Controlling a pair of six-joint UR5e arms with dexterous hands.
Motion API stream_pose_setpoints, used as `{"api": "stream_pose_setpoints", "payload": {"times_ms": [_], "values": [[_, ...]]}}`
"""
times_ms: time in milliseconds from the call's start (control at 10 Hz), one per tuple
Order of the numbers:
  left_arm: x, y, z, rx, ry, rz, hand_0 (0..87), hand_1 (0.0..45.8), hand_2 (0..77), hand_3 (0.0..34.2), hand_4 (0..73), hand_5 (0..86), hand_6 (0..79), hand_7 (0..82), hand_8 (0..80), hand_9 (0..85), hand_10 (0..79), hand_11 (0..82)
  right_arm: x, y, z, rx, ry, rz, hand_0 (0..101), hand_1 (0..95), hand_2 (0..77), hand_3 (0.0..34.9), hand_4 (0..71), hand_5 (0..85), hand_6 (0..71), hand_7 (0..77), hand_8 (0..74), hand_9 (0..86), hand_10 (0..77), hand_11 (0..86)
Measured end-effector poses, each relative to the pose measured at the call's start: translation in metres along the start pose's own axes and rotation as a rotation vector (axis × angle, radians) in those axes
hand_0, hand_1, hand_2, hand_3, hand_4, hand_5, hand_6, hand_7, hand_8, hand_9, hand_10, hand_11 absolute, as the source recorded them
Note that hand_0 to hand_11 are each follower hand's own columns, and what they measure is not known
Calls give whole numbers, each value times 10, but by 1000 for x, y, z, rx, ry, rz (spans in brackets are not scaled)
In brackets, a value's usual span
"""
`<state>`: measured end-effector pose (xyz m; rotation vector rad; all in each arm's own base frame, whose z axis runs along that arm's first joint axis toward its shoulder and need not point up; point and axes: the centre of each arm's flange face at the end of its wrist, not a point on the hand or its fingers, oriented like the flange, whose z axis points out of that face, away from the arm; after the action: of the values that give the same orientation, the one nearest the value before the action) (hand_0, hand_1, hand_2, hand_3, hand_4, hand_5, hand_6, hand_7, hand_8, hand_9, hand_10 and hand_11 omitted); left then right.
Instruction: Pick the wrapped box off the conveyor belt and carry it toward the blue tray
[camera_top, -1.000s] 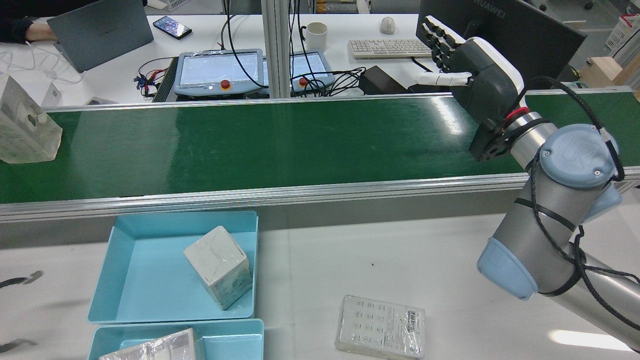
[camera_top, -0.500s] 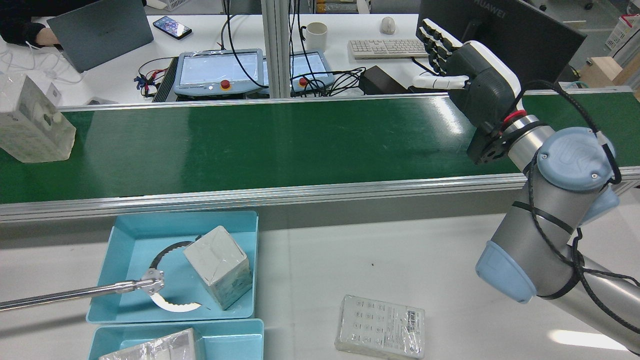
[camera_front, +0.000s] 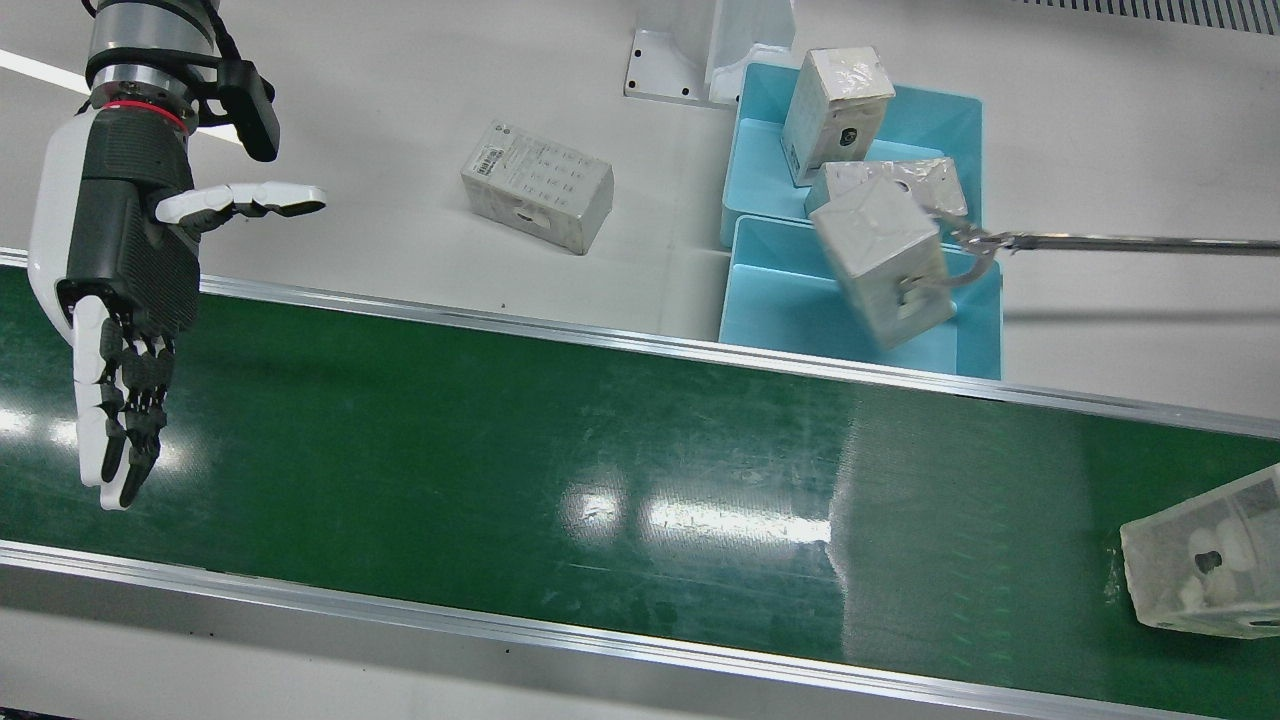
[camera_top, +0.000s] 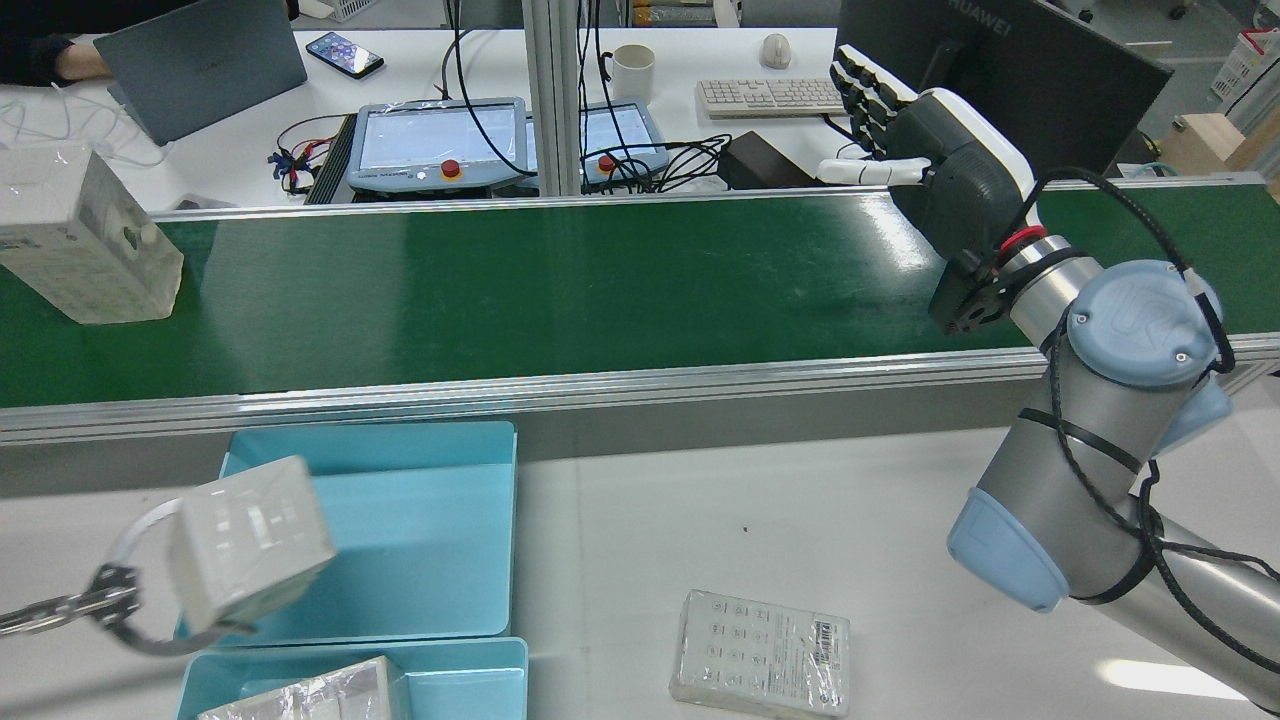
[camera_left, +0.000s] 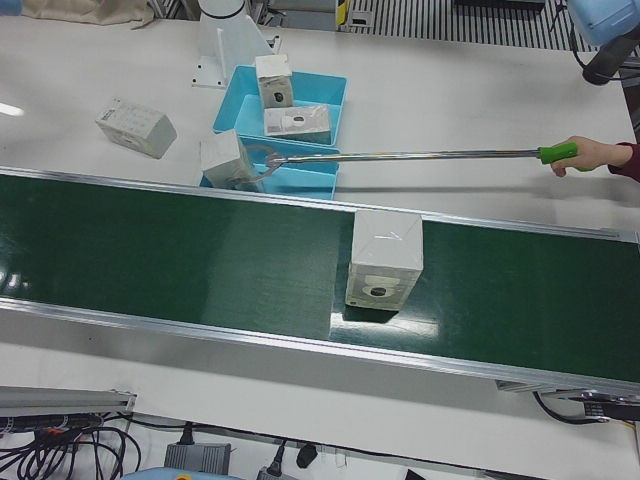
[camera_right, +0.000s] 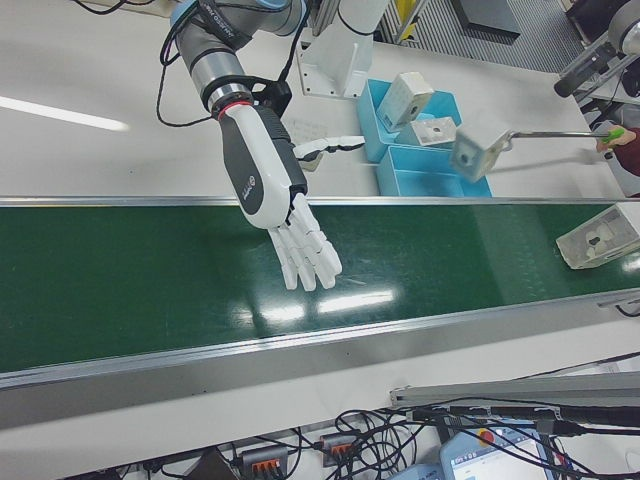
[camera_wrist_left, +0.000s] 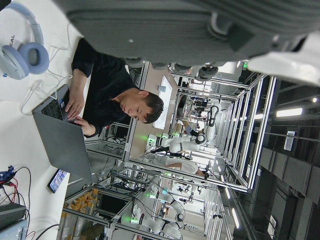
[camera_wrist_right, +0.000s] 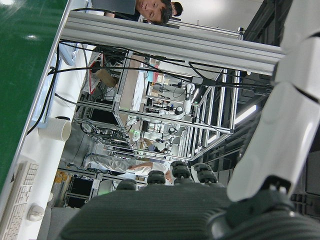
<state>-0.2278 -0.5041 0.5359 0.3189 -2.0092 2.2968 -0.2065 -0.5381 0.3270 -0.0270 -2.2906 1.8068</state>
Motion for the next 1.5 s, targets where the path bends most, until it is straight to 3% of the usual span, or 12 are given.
{"api": "stream_pose_setpoints", "payload": {"times_ms": [1500], "values": [[0,0,0,0,0,0,0,0,5,0,0,11,0,0,0,0,5,0,4,1,0,0,5,1,413,93,114,71,0,60,0,0,22,16,0,11]]}}
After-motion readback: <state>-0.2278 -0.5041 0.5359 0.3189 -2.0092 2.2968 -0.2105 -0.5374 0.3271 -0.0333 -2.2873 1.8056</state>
